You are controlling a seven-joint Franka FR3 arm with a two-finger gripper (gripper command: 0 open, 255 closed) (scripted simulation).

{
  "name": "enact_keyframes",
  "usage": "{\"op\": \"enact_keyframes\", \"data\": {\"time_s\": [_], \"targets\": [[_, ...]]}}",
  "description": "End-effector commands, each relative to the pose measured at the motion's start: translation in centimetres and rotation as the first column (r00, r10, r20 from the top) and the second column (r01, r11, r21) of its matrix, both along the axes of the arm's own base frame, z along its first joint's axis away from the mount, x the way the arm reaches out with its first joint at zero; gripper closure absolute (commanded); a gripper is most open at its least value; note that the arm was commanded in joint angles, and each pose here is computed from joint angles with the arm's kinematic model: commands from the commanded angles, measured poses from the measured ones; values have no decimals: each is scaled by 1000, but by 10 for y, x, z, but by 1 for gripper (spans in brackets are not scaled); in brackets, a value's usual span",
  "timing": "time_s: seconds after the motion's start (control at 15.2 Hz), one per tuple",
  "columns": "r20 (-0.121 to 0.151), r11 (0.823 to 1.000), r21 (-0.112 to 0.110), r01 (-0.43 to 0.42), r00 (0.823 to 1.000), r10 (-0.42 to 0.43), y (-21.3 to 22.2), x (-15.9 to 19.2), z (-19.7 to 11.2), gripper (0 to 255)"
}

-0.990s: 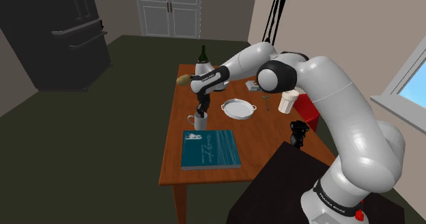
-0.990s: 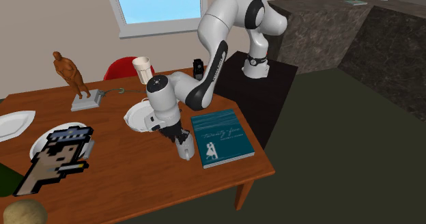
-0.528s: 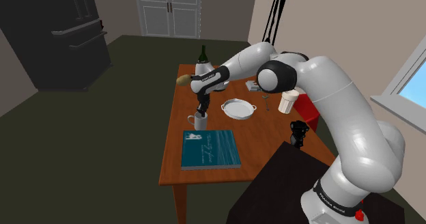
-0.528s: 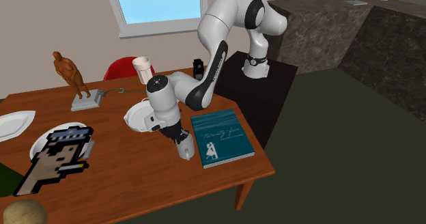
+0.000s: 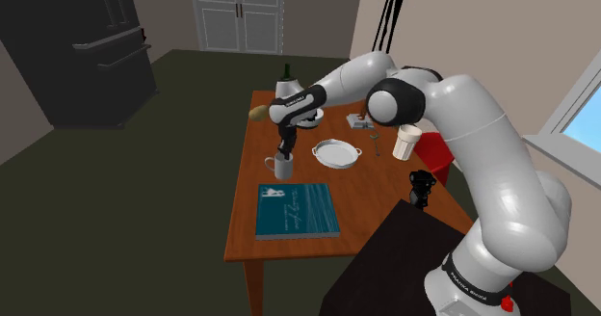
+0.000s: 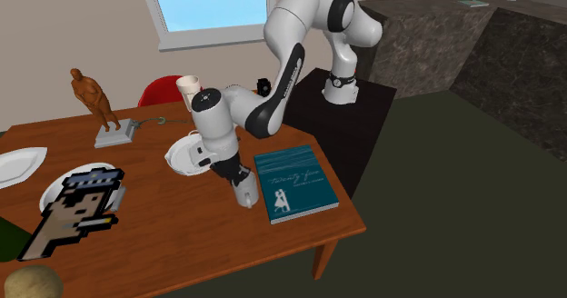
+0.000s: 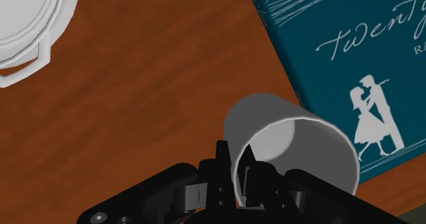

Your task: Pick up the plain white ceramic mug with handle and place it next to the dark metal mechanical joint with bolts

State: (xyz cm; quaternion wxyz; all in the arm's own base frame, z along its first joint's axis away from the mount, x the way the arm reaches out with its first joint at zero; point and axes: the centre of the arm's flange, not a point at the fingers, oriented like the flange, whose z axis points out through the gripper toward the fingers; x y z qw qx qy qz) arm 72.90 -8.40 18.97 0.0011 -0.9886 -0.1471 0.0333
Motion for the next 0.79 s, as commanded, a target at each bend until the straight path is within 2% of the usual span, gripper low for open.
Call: {"op": "enact_keyframes", "data": {"time_s": [0.0, 0.73], "targets": [[0, 1000, 0, 0, 1000, 0, 1, 0, 11, 255], [0, 1000, 0, 0, 1000, 0, 1, 0, 69, 255]]}}
